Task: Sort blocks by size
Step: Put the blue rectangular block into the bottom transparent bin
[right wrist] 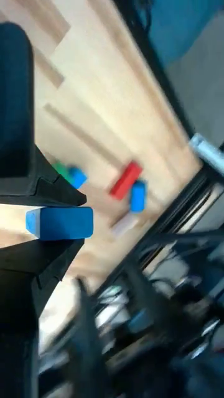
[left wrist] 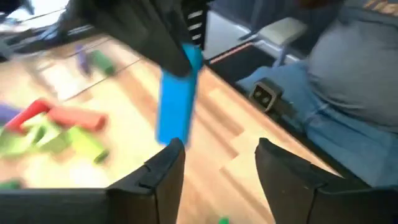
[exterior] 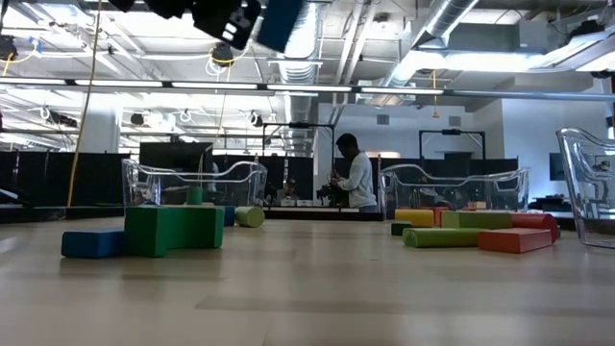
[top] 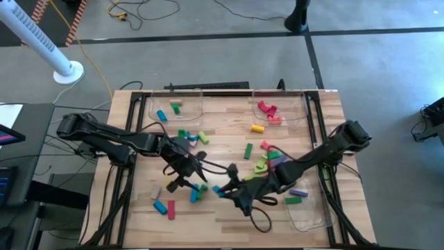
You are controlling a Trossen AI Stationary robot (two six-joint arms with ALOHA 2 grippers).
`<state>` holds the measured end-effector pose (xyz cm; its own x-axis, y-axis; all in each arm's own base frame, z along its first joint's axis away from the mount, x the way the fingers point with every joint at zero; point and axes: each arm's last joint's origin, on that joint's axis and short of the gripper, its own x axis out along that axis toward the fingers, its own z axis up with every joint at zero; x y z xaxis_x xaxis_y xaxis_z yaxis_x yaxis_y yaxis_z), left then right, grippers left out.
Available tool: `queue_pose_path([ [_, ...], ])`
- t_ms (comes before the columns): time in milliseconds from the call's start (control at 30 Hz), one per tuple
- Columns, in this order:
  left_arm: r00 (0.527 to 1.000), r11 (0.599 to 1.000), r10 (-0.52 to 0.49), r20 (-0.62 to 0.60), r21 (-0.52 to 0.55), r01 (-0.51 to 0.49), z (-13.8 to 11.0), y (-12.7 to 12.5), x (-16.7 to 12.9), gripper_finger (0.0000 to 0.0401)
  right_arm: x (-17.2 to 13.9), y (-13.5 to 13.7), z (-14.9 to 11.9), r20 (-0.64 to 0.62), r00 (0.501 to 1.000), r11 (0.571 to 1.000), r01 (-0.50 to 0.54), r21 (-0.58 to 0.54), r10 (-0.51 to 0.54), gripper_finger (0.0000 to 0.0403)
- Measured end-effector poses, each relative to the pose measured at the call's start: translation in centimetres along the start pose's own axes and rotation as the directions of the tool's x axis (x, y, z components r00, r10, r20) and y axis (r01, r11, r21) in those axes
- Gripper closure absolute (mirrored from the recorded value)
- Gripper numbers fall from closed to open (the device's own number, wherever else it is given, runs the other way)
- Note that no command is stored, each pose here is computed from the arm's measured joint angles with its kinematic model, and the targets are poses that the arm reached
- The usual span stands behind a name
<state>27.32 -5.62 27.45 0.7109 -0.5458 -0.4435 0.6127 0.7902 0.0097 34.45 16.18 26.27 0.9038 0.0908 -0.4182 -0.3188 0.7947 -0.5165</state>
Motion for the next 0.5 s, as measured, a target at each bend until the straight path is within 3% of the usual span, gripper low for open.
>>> queue_pose_path([
  [167,0.988,0.992,0.109,-0.109,-0.056,-0.115,-0.2,-1.1,-2.5,0.0199,-2.8,0.4,0.0,-0.136,0.991,0.997,0.023,0.08,-0.012,0.0305],
  [300,0.952,0.97,0.189,-0.24,-0.106,-0.219,-0.8,-2.4,-3.8,0.0202,-5.7,0.2,0.0,-0.224,0.974,0.983,0.057,0.177,-0.016,0.0305],
  [500,0.917,0.944,0.22,-0.331,-0.164,-0.286,-2.4,-5.0,-4.4,0.0204,-9.6,-0.1,-1.0,-0.368,0.929,0.933,0.101,0.347,0.036,0.0305],
])
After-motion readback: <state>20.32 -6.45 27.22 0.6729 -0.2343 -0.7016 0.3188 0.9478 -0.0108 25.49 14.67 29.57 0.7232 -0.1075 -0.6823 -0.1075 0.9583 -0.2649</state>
